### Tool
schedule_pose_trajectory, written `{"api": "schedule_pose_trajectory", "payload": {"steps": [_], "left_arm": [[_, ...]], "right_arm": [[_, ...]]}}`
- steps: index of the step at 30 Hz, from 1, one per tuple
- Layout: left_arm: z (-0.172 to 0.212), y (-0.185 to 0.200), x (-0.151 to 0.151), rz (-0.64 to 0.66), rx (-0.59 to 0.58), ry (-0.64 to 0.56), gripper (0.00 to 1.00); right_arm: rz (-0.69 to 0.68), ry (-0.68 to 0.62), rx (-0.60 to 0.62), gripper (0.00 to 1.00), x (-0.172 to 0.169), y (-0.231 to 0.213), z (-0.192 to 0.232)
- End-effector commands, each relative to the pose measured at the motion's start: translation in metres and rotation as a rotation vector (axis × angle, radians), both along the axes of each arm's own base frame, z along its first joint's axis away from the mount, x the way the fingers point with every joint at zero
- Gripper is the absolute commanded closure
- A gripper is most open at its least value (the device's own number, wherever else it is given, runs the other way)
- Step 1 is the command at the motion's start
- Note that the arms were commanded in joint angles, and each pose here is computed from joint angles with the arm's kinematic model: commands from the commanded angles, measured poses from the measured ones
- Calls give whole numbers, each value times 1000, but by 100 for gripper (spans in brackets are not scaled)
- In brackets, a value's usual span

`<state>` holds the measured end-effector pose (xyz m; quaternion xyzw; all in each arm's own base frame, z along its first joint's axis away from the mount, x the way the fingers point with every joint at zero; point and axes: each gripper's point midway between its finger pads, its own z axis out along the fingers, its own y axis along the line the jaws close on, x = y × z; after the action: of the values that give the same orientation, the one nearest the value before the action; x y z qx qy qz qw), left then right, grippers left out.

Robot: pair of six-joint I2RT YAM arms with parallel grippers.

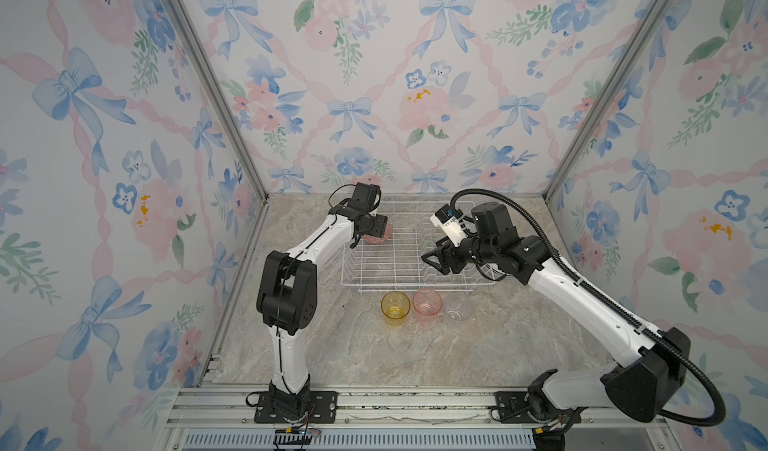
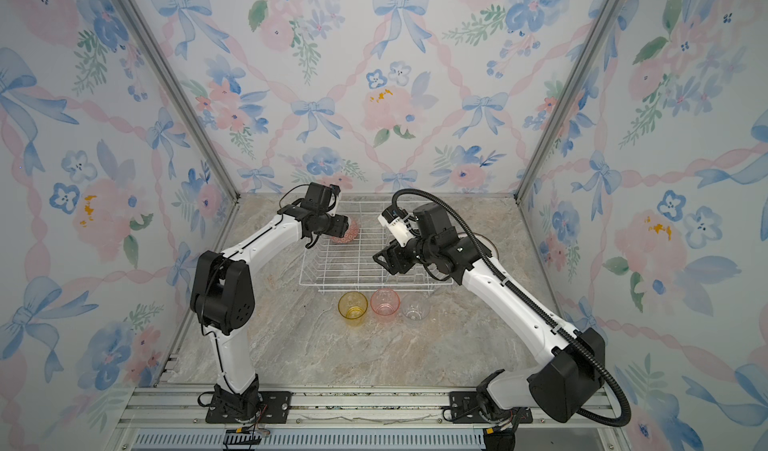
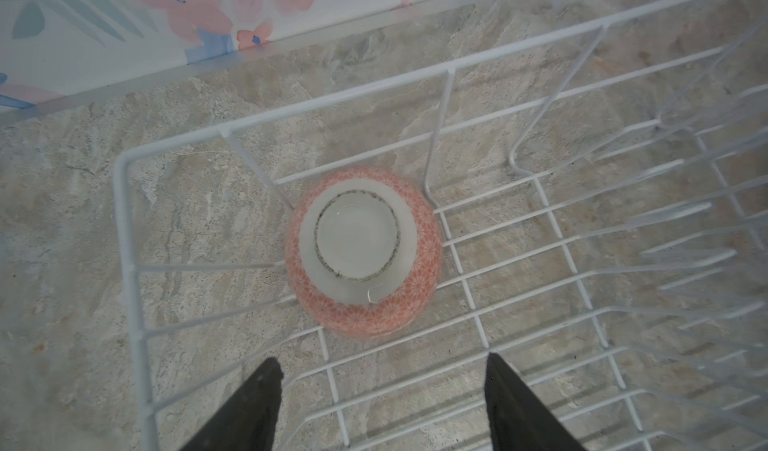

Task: Unload the mixed dishes from the dish rack
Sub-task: 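Open the right gripper and rise while the left lowers onto the pink bowl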

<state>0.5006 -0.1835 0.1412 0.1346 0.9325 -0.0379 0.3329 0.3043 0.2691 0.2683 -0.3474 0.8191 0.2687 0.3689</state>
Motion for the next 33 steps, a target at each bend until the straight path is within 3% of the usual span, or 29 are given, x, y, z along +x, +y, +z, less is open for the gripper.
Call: {"api": "schedule_pose_trajectory", "payload": {"steps": [1, 33], "left_arm": [[-7, 4, 5, 4, 55, 24, 25], [-37, -1, 52, -17, 42, 35, 35]], "right_arm": [[-6, -15, 53, 29, 0, -2, 11], [-24, 33, 93, 28, 13, -8, -6]]}}
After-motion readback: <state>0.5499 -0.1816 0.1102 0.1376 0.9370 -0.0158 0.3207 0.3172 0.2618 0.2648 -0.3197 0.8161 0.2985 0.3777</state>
